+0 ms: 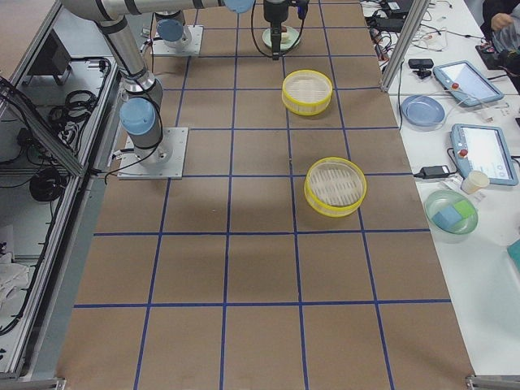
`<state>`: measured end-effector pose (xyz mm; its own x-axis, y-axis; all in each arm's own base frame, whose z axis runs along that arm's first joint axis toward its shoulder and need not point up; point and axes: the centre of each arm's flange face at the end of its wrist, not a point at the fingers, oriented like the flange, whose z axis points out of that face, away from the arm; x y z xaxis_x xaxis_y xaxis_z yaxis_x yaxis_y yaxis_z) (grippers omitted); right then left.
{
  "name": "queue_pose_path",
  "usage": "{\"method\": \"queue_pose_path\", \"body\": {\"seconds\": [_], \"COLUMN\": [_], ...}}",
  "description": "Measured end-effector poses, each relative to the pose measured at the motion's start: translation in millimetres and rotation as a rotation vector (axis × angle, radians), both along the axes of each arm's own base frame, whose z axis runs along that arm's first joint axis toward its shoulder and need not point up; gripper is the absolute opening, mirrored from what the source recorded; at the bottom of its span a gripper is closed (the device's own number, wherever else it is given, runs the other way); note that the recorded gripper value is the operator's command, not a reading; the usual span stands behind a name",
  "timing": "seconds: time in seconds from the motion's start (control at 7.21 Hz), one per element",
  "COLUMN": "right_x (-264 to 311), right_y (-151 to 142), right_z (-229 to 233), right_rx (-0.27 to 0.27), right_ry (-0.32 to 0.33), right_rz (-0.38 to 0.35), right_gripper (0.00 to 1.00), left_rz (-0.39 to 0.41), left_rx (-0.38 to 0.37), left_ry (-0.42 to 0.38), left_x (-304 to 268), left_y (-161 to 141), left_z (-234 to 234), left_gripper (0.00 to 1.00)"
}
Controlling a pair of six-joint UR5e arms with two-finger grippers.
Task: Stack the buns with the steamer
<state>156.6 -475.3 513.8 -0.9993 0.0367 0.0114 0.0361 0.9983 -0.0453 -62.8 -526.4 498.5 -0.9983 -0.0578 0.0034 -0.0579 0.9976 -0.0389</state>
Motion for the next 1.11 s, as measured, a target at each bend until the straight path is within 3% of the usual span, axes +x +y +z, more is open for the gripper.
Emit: {"method": "queue_pose_path", "body": {"seconds": [0.69,1.11], "right_x": [-5,-23], "right_y": [-4,-33], "right_z": [-1,-10], "right_rx": [-0.003,-0.064], "right_ry": [0.000,0.002], "right_rz": [-0.010,-0.024], "right_gripper": [1.00,1.00], "left_rz": [0.010,-0.005], "left_rx": [0.018,0.024], "left_ry": [-0.003,-0.012], "left_x": [14,25], "left_y": [-4,-9], "left_z": [-9,-28], "left_gripper": [1.00,1.00]}}
